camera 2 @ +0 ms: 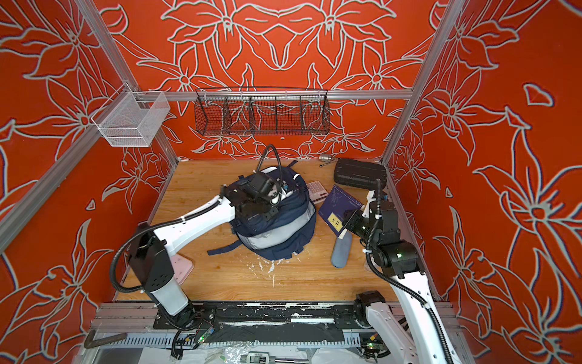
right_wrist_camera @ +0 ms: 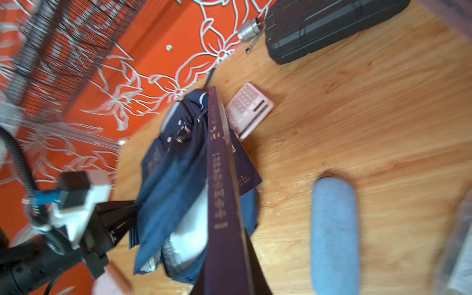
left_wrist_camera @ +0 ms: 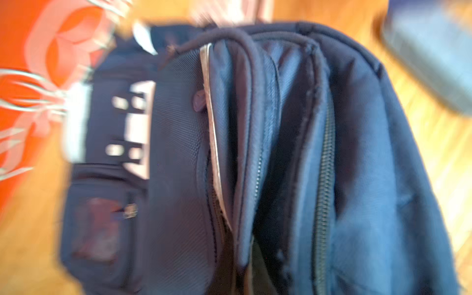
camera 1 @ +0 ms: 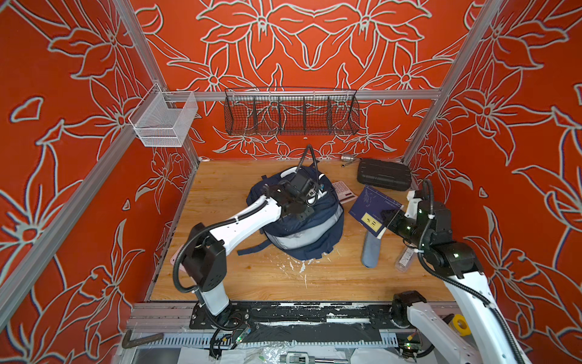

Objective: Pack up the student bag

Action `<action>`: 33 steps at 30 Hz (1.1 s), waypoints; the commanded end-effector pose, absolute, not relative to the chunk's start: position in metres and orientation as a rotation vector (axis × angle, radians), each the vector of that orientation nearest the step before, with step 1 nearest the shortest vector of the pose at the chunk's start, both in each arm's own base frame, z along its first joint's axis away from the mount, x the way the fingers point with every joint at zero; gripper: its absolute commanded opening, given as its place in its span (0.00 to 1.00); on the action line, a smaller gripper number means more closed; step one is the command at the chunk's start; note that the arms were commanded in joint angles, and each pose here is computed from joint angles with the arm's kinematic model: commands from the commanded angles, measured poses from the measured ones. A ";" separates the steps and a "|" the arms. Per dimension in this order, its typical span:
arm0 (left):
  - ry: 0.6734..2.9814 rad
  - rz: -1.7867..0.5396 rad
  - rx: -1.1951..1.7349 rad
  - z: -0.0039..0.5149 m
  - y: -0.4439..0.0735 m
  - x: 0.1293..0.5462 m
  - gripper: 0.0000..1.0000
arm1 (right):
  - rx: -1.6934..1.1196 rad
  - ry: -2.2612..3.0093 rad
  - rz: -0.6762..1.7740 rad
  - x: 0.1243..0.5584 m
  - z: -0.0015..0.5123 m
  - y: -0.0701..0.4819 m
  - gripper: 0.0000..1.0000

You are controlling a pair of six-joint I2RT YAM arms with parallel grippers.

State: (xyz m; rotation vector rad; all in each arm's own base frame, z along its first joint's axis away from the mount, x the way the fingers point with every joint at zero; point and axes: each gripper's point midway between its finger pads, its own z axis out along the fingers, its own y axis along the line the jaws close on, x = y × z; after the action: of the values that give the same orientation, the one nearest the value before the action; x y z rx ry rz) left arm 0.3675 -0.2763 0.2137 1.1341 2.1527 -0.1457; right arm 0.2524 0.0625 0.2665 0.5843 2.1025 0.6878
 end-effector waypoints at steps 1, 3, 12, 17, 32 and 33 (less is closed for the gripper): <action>1.983 -0.315 1.129 0.283 -0.279 0.363 0.00 | 0.735 2.067 0.971 0.251 0.263 0.087 0.00; 1.956 -0.365 1.119 0.298 -0.276 0.364 0.00 | 0.751 2.038 1.029 0.251 0.262 0.098 0.00; 1.863 -0.484 1.184 0.329 -0.284 0.361 0.00 | 0.746 1.923 1.256 0.256 0.267 0.163 0.00; 1.868 -0.548 1.157 0.333 -0.291 0.362 0.00 | 0.762 1.841 1.255 0.261 0.261 0.178 0.00; 1.869 -0.637 1.023 0.335 -0.305 0.380 0.00 | 0.877 1.678 1.286 0.291 0.234 0.216 0.00; 1.871 -0.648 1.015 0.336 -0.307 0.380 0.00 | 0.877 1.676 1.277 0.295 0.228 0.218 0.00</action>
State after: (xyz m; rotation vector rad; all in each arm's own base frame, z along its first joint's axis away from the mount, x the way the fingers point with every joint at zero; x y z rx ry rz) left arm 0.3746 -0.2901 0.2815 1.0438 2.0831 -0.5831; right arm 0.2802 0.2242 0.2160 0.7964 1.8378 1.2327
